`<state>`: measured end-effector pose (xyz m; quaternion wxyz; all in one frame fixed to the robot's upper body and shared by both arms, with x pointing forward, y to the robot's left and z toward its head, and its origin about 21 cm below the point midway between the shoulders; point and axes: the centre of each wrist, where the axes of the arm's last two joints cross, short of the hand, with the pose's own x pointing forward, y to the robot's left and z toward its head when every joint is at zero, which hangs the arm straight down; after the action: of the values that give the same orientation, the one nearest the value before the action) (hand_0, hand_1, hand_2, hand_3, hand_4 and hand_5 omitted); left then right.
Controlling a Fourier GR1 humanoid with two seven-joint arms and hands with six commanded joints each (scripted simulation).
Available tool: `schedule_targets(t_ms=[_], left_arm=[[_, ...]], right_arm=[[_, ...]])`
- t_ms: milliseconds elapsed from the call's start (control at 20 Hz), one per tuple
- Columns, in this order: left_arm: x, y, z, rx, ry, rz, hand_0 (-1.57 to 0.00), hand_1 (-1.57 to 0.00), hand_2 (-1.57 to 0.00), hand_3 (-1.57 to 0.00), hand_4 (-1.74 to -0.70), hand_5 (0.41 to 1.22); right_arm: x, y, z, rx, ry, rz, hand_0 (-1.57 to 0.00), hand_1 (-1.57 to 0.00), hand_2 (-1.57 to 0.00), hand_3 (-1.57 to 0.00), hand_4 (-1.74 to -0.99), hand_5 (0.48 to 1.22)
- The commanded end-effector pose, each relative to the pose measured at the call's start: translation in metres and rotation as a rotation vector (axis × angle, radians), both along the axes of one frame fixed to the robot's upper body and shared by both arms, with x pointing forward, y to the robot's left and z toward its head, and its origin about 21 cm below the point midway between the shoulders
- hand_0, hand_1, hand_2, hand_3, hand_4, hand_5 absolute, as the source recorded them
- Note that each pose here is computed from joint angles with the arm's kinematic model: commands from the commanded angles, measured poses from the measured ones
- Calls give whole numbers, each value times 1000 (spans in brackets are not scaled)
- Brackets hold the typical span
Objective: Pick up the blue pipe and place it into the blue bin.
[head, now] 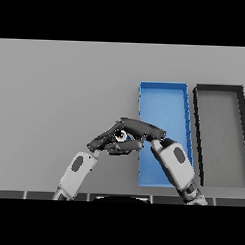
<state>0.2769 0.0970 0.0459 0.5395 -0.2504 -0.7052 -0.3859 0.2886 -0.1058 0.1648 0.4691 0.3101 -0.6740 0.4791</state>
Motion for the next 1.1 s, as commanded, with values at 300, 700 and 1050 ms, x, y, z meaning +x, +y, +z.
schedule_targets(t_ms=[300,700,1050], left_arm=[[1,8,-5,60,63,33,-100,-93,-91,-71,-977,682],[1,5,-10,76,122,81,-16,-15,-14,-11,-969,512],[2,4,-8,124,140,88,-3,-2,-2,-2,-956,475]], right_arm=[[1,1,2,36,-23,-11,-1570,-1570,-1570,-1569,-1499,1219],[9,1,21,94,39,-11,-1571,-1571,-1571,-1571,-1495,1221],[24,-13,101,281,92,5,-1571,-1571,-1571,-1571,-1496,1221]])
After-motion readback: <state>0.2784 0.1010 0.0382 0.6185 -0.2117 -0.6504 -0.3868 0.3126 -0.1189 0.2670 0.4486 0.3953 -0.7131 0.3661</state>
